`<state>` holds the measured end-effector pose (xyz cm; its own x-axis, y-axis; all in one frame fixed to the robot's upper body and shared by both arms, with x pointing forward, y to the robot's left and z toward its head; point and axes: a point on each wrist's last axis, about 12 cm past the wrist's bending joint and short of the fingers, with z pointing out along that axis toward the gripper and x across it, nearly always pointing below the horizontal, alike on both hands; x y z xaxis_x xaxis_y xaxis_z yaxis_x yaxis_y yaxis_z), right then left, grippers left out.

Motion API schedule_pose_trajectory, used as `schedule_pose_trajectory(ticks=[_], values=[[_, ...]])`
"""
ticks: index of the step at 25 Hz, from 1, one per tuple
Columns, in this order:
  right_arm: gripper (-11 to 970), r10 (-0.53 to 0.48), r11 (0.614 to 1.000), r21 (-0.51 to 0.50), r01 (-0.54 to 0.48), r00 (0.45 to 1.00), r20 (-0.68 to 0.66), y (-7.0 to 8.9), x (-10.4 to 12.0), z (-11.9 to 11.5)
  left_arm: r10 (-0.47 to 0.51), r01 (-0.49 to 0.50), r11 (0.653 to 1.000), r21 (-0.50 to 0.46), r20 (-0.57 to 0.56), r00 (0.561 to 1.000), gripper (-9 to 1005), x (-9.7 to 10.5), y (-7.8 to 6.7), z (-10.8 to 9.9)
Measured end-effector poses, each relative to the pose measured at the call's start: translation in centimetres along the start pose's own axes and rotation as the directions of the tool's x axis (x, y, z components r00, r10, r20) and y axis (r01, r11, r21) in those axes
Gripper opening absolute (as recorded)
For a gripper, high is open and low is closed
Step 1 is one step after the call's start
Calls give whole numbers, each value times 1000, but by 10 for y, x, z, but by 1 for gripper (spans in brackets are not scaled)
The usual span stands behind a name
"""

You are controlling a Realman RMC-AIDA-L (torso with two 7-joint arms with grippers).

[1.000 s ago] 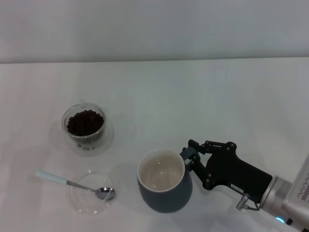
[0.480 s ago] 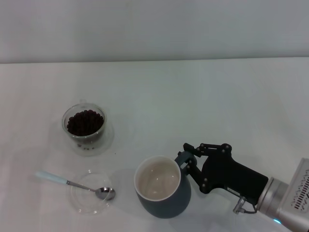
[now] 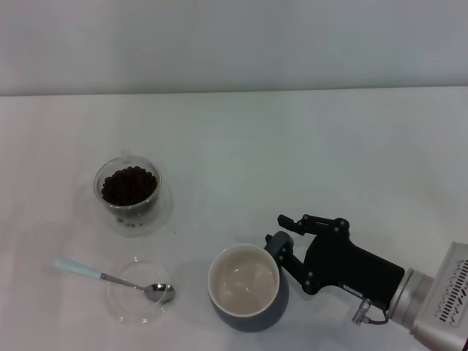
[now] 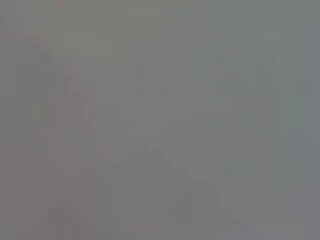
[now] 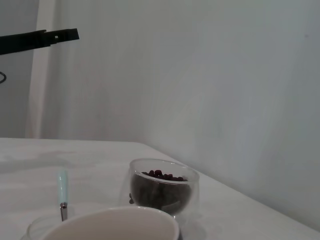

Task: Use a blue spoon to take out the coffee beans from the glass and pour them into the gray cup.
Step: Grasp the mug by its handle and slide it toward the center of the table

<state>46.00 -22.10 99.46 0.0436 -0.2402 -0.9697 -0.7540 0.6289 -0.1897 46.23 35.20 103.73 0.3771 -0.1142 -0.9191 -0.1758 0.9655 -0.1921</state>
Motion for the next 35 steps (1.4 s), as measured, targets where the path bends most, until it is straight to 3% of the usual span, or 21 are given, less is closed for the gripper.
schedule_pose_trajectory(ticks=[5,11,16,22,35], values=[[327,-15,1000,2,15,1000,-2,-1,0,-1,-6,6,1000,-7,-5,1000,888,1,-1,-2],[386,-29,999,27,29,1000,-11,-5,2,-4,-6,6,1000,-4,-8,1000,888,1,-1,-2],[629,-27,999,45,29,999,-41,-9,8,-10,-7,7,1000,-1,-9,1000,887,1,-1,-2],[794,-18,998,61,22,998,-55,-11,11,-14,-6,6,1000,0,-9,1000,888,1,-1,-3],[791,-1,997,76,8,995,-96,-10,21,-28,-4,4,1000,-1,-11,1000,887,1,0,-5]])
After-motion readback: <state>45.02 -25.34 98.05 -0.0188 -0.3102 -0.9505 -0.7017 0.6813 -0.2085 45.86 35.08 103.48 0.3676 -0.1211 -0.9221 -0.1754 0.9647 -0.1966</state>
